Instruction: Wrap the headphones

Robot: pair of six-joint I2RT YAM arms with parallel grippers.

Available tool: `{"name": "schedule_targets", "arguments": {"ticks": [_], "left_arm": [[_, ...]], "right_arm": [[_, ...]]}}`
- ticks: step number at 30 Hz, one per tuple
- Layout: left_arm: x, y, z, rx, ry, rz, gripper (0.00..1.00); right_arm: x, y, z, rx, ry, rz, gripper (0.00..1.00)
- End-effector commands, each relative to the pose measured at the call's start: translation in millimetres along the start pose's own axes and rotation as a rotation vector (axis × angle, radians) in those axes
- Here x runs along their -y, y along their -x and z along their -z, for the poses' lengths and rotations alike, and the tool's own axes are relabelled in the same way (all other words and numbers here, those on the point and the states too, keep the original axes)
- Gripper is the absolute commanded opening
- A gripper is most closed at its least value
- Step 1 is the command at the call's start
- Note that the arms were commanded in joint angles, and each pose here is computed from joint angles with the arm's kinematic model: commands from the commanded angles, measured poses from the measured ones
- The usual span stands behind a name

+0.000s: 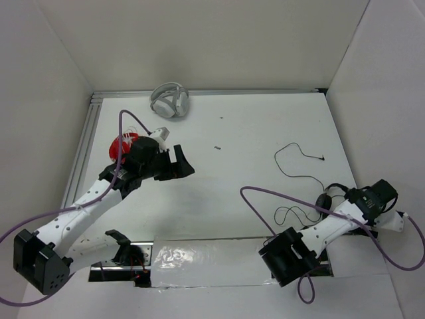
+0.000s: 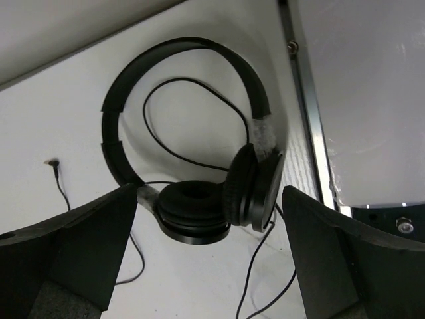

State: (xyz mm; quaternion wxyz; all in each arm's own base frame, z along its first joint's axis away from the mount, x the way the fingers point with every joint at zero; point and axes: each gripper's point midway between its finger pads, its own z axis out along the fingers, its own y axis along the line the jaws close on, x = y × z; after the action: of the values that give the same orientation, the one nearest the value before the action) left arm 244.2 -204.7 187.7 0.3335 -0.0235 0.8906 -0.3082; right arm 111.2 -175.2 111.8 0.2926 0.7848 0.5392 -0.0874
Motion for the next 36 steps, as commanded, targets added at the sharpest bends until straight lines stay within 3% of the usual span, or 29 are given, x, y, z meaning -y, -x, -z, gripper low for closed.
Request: {"name": "schedule_targets", "arguments": {"ticks": [1,19,26,27,28,29,36], "left_arm": [[13,14,-1,0.009,-0.084,-0.038,0.99],[-5,25,11,0.067,-0.078,0.009,0.99],[-5,24,17,0.081,-0.081,0.015,0.99],[-4,24,17,0.077,-0.086,0.016,0.99],[-3,23,17,0.078,-0.09,0.012,0.99],[-3,24,17,0.077,-0.092,0.014,0.99],[2,24,18,0.072,-0.114,0.007,0.99]], "right_arm": [[19,-3,-1,0.0,-0.089,-0.062,0.96],[25,-46,-43,-0.162,-0.077,-0.049,0.98],[17,-48,-52,-0.171,-0.035,0.01,0.62],[16,-47,-51,-0.164,-0.036,0.021,0.54],[13,-46,-50,-0.153,-0.032,0.032,0.33],[7,-43,-44,-0.122,-0.033,0.066,0.26],[-50,-56,-5,-0.012,0.09,0.341,0.25]]}}
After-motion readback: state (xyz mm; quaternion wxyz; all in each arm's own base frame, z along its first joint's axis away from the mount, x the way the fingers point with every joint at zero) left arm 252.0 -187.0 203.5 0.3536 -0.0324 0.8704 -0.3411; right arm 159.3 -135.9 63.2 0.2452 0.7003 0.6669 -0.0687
